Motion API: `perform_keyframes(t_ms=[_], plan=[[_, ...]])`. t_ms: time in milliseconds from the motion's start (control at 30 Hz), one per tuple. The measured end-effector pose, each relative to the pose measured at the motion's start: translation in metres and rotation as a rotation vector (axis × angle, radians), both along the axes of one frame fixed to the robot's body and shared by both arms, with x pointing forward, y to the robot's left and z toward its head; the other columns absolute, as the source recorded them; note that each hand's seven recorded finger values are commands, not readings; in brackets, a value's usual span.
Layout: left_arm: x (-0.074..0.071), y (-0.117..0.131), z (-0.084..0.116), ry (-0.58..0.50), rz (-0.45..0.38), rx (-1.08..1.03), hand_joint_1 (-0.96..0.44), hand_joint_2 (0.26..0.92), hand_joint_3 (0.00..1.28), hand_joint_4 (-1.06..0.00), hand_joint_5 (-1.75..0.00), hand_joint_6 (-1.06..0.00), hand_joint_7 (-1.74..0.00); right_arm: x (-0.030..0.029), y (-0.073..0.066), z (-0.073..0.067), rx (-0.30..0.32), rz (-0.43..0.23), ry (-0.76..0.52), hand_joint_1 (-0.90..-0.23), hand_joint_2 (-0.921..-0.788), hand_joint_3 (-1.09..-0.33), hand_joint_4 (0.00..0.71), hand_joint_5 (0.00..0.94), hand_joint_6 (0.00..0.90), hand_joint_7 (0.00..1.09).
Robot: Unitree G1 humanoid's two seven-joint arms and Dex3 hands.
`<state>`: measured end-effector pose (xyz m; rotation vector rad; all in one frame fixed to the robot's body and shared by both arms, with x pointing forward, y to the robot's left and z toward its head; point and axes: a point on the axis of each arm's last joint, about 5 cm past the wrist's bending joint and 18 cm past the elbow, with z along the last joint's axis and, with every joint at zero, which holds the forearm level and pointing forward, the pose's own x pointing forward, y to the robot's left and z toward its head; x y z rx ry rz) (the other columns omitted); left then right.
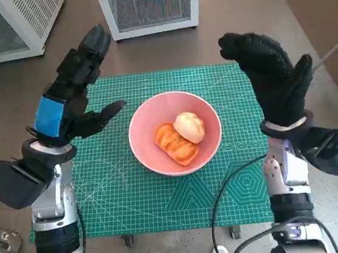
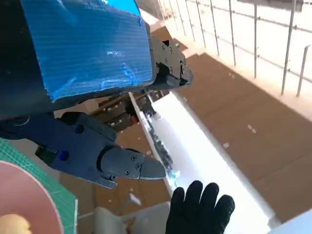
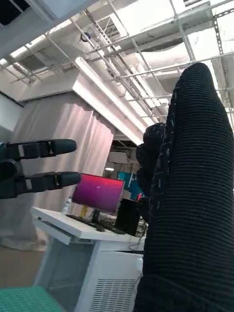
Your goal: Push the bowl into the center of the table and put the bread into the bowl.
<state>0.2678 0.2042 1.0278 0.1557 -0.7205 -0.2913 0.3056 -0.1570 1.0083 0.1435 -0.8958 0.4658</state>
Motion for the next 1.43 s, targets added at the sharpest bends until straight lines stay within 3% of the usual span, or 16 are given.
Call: perform_keyframes(t_ms=[433,1433], plan=[[0.001,-0.009,-0.004,0.005,-0.025,-0.088,-0.63,0.921,0.25,-0.27,-0.03,-0.34,-0.08,0.0037,0.004,0.014,-0.015,-0.03,-0.03,-0.627,-0.921,-0.662,0.26,0.009,0.337,0.03],[0.007,-0.019,0.008,-0.003,-0.019,-0.101,-0.58,0.921,0.26,-0.3,-0.02,-0.3,-0.06,0.0092,0.002,0.025,-0.056,-0.069,-0.042,-0.655,-0.921,-0.648,0.257,0.002,0.334,0.04]])
